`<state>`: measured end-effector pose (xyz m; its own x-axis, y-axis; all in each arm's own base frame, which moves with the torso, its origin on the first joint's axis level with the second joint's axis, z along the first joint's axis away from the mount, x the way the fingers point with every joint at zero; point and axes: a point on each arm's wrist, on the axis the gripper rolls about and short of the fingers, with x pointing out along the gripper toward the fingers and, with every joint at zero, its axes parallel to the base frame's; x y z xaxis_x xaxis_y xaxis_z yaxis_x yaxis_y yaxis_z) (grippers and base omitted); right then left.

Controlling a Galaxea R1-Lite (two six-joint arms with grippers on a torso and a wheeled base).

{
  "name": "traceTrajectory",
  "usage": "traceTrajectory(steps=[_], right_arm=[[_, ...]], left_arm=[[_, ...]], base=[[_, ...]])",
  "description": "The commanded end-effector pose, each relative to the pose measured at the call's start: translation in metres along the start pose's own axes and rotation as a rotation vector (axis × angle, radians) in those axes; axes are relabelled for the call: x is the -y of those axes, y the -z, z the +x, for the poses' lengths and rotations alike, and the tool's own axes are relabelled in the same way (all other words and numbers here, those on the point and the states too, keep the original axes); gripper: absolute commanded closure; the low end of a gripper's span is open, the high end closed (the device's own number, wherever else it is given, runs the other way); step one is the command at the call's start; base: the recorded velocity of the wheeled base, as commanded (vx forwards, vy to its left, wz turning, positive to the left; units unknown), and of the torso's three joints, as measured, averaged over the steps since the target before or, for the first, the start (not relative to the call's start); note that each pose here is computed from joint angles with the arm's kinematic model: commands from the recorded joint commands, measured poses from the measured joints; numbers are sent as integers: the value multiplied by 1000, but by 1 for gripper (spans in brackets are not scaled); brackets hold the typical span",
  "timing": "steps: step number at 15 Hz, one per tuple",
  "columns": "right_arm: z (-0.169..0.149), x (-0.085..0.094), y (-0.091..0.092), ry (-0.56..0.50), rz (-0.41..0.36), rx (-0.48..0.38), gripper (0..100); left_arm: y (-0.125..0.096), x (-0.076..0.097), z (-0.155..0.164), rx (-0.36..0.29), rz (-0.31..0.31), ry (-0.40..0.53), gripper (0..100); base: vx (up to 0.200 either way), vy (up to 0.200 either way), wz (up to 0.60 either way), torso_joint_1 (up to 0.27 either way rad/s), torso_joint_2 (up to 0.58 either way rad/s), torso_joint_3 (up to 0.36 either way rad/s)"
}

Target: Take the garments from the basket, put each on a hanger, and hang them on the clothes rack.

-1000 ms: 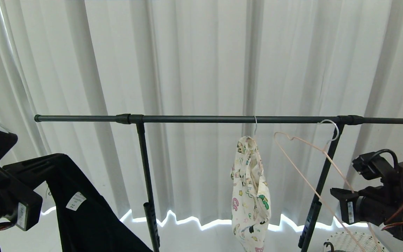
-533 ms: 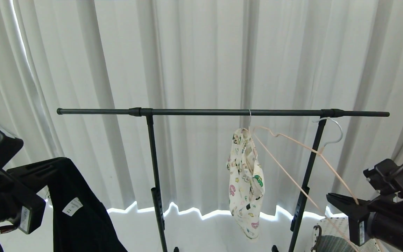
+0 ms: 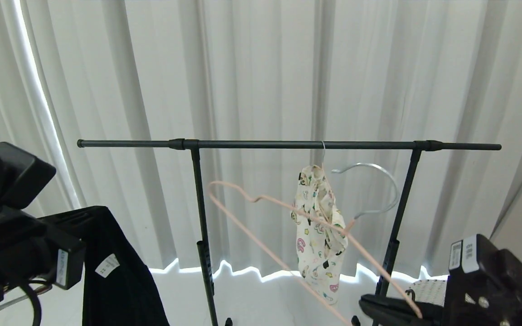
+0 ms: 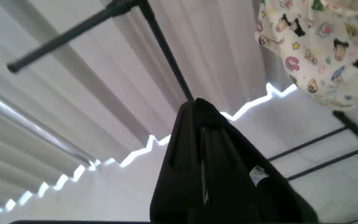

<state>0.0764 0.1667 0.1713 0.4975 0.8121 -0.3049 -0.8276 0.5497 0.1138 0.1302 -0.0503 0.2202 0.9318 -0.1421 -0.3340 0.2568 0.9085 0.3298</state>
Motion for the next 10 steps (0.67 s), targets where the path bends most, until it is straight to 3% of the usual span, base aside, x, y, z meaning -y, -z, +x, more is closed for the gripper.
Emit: traceTrajectory(steps=[1,10], right_arm=[[17,-38,6,-151,21,-81,100],[30,-46,8,-161,59,-115,100]], left_arm=[[-13,4,31,-73,-81,-44,100],[-17,7,46,-100,-137,-45,100]], base=[[0,0,0,0,0,0],[0,0,0,0,0,0]])
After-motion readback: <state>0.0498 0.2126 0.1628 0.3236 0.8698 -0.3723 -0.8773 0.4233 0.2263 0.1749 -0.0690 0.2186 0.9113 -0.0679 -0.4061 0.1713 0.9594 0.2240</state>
